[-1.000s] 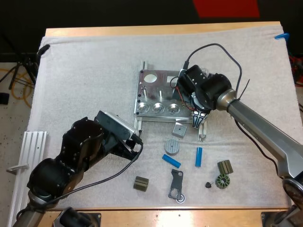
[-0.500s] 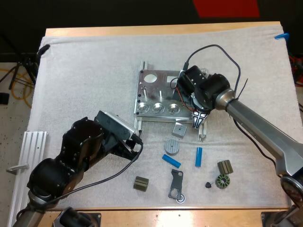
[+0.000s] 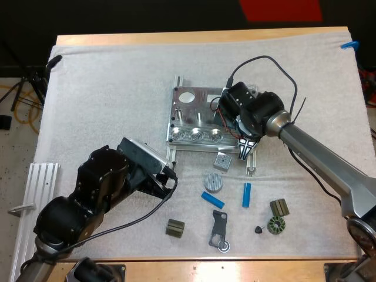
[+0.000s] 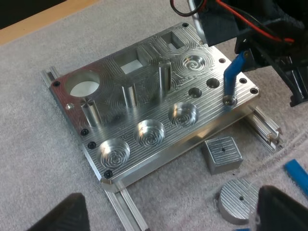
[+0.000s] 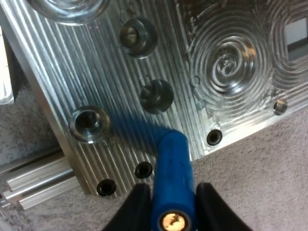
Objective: Load cells from right to left
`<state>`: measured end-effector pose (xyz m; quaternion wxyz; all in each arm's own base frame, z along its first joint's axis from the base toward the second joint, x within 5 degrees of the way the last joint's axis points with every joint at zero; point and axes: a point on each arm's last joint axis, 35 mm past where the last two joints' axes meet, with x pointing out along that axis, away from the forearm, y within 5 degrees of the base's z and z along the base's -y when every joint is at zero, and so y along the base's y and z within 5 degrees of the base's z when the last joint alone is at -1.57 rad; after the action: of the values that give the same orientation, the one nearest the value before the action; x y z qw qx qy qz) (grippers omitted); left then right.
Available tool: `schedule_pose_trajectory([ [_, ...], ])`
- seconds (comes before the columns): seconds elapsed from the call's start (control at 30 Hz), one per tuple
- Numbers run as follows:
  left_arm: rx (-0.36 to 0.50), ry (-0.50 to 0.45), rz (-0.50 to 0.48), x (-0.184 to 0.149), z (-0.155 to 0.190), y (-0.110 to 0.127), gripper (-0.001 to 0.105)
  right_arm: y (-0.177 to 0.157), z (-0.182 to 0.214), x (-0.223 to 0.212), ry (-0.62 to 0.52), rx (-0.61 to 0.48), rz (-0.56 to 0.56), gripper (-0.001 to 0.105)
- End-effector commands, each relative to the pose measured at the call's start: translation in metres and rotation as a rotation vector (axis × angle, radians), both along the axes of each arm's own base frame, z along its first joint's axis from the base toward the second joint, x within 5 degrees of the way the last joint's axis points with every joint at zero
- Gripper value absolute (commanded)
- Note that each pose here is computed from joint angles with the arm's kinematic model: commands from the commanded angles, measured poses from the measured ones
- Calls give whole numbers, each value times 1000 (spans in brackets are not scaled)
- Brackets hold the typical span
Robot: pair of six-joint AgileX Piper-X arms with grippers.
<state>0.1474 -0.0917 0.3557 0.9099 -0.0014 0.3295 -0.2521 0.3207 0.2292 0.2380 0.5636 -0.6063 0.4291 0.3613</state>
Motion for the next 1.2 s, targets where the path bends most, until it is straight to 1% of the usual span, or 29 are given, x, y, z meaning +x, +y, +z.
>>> schedule_pose_trajectory([
  [0.0, -6, -18, 8, -1, 3, 1, 70, -2, -1, 2, 9, 0, 6, 20],
  [0.03, -6, -18, 8, -1, 3, 1, 70, -2, -1, 2, 9, 1, 2, 27],
  [0.07, -6, -18, 8, -1, 3, 1, 70, -2, -1, 2, 8, 3, -2, 32],
  [0.13, -6, -18, 8, -1, 3, 1, 70, -1, 0, 2, 5, 6, 0, 47],
  [0.17, -6, -18, 8, -1, 3, 1, 70, -1, 1, 2, 2, 8, 0, 49],
  [0.37, -7, -17, 6, -1, 3, 1, 70, -1, 18, 0, -43, 77, 8, 49],
  [0.5, -17, -11, -9, -1, 3, 0, 70, -4, 39, -5, -90, 134, 6, 49],
  [0.7, -17, -11, -9, -1, 3, 0, 70, -9, 57, -11, -126, 165, -1, 49],
  [0.9, -17, -11, -9, -1, 3, 0, 70, -9, 57, -12, -123, 166, -9, 49],
  [0.97, -17, -11, -9, -1, 3, 0, 70, -8, 57, -12, -106, 187, -7, 49],
  [1.03, -17, -11, -9, -1, 3, 0, 70, -7, 56, -14, -57, 238, 21, 49],
  [1.1, -17, -11, -9, -1, 3, 0, 70, -6, 56, -15, -37, 256, 49, 49],
  [1.17, -17, -11, -9, -1, 3, 0, 70, -5, 55, -15, -31, 248, 84, 49],
])
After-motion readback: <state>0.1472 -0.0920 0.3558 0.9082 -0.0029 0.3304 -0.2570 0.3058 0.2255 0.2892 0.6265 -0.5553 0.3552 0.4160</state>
